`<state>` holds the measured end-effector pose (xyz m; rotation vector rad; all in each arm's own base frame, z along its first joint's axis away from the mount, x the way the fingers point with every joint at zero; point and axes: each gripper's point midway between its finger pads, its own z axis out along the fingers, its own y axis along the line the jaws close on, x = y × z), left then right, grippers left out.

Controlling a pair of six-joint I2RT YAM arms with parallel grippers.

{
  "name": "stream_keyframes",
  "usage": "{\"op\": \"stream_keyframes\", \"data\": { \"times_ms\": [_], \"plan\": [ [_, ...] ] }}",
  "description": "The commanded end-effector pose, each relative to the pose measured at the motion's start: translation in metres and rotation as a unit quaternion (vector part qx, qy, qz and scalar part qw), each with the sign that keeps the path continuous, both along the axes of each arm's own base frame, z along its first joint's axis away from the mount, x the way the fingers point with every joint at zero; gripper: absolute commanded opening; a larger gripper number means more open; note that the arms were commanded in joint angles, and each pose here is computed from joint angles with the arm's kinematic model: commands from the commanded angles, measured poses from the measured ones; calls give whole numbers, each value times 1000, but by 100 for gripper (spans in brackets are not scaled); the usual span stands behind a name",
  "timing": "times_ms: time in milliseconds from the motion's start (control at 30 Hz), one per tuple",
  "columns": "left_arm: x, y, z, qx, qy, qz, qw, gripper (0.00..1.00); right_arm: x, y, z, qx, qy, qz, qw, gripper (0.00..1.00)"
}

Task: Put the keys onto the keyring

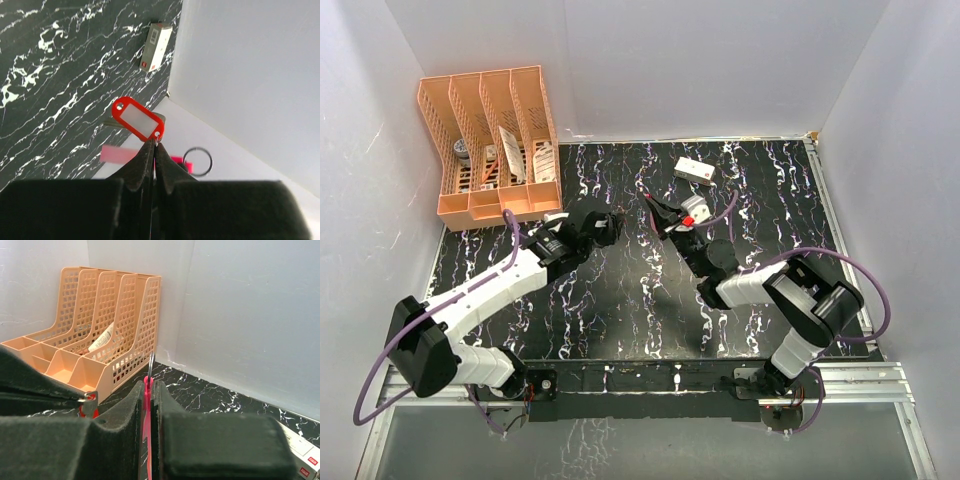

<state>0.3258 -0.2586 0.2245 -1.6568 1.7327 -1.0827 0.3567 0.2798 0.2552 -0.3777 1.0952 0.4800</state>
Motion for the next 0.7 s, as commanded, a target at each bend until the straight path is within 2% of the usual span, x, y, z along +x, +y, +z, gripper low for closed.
{"op": "stream_keyframes", "data": {
  "times_ms": [0,267,500,667],
  "plan": [
    [12,16,13,-36,-11,27,999,0,-42,-29,96,97,-173,3,980,0],
    [28,5,3,-100,19,3,995,0,-43,-21,86,67,-180,6,981,0],
    [30,-23,-12,-158,47,-44,985,0,-42,-16,84,63,-179,9,982,0],
    [31,-26,-12,-168,47,-47,984,0,-40,-15,81,61,-176,5,983,0]
  ]
}}
